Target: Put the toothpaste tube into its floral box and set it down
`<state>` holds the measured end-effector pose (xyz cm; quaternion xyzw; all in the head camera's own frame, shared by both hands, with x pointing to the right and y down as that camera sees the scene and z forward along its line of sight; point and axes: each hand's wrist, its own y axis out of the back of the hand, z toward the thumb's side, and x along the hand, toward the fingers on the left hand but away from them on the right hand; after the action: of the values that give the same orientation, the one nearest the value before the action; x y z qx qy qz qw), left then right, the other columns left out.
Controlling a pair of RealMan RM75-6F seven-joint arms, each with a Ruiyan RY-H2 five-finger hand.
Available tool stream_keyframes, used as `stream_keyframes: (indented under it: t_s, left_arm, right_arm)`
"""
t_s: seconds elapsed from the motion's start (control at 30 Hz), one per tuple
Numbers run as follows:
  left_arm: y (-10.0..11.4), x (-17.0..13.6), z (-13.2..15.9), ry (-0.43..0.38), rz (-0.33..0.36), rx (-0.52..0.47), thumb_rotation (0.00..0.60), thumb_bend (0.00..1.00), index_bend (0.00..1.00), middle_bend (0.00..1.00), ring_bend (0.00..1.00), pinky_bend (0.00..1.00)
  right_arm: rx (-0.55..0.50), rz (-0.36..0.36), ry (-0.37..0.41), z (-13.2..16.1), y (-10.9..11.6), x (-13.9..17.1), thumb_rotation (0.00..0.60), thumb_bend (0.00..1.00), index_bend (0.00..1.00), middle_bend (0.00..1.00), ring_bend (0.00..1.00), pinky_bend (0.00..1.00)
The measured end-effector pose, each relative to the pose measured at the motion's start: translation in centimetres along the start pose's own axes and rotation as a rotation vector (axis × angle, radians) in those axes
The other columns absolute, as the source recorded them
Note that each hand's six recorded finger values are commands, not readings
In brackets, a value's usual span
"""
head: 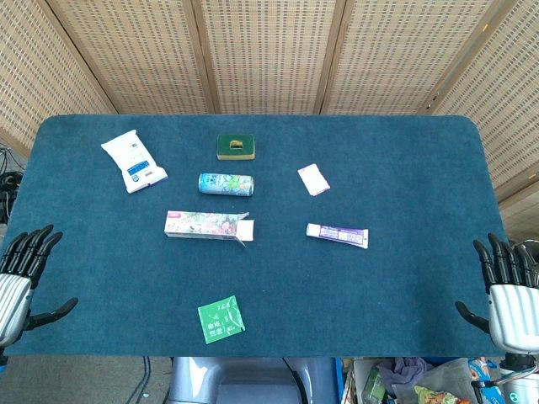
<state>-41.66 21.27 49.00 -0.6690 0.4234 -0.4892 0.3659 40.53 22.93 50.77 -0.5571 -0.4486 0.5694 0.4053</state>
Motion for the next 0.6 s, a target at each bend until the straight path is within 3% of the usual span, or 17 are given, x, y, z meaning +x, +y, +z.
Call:
stream_keyframes:
  t_s: [0.2,0.43,0.53,0.6]
  left_arm:
    - [0.0,0.0,0.0,-0.001,0.001,-0.001,0.6,0.19,0.0,0.0,0.0,0.0]
    - [0.6,0.2,-0.2,0.009,0.03,-0.019,0.6,0.19,0.0,0.0,0.0,0.0]
    - [0.7,0.5,-0.4,0.014,0.034,-0.026,0.6,0.19,0.0,0.0,0.0,0.0]
    - [0.5,0.7,-0.5,0.02,0.026,-0.024,0.6,0.2,0.0,0.0,0.0,0.0]
  right_arm:
    - [-0.002,0.003,0.015,0.3,-0.1,-0.2,0.6,0.0,0.0,0.0,0.0,0.0]
    - [-0.011,0.057,0.102,2.3,-1.7,-2.7,0.6,0.0,0.01,0.0,0.0,0.0]
    - [-0.032,0.096,0.155,3.7,-2.9,-4.6,0.6,0.0,0.08,0.06,0.01,0.0]
    - [-0.063,0.13,0.177,4.5,-3.9,-5.9,0.6,0.0,0.17,0.16,0.07,0.05]
